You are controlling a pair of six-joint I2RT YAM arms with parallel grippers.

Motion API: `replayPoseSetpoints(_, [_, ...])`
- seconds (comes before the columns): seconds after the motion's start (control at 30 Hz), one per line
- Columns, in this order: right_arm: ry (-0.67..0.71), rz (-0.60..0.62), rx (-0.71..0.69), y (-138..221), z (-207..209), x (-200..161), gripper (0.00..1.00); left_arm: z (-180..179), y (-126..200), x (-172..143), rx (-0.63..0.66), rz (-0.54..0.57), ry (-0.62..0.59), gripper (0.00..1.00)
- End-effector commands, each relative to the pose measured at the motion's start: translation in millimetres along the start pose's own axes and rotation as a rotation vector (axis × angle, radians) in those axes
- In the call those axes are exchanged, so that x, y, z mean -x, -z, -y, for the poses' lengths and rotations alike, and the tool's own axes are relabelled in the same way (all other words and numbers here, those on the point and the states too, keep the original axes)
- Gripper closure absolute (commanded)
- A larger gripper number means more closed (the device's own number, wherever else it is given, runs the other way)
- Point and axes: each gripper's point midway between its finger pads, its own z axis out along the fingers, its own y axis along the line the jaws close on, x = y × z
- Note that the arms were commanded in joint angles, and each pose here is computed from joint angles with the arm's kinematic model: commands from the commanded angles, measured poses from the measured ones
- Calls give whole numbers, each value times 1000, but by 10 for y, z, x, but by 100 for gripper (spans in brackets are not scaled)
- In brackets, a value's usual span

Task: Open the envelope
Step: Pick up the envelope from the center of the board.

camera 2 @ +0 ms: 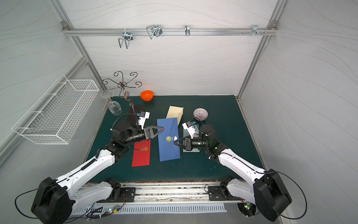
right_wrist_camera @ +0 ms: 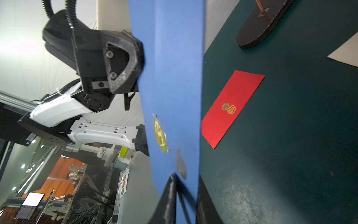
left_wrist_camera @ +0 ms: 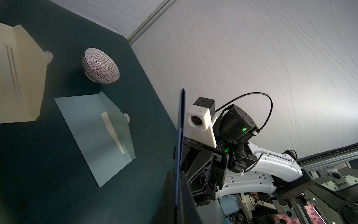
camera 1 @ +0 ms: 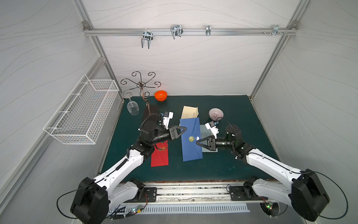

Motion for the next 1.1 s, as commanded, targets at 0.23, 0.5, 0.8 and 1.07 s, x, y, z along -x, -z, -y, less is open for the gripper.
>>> replayPoseSetpoints(0.23, [51, -19, 146, 8, -320, -4, 100, 428, -5, 237, -205, 47, 11, 35])
replayPoseSetpoints(0.5, [66, -30, 176, 4, -402, -27, 100, 569, -29, 251, -278, 20, 15, 35])
replayPoseSetpoints(0.8, [70, -59, 214, -22, -474, -80, 100, 692, -52, 274, -351, 6, 15, 35])
replayPoseSetpoints(1.07, [68, -69, 216, -34, -469, -107, 100, 703, -65, 289, -357, 4, 19, 35])
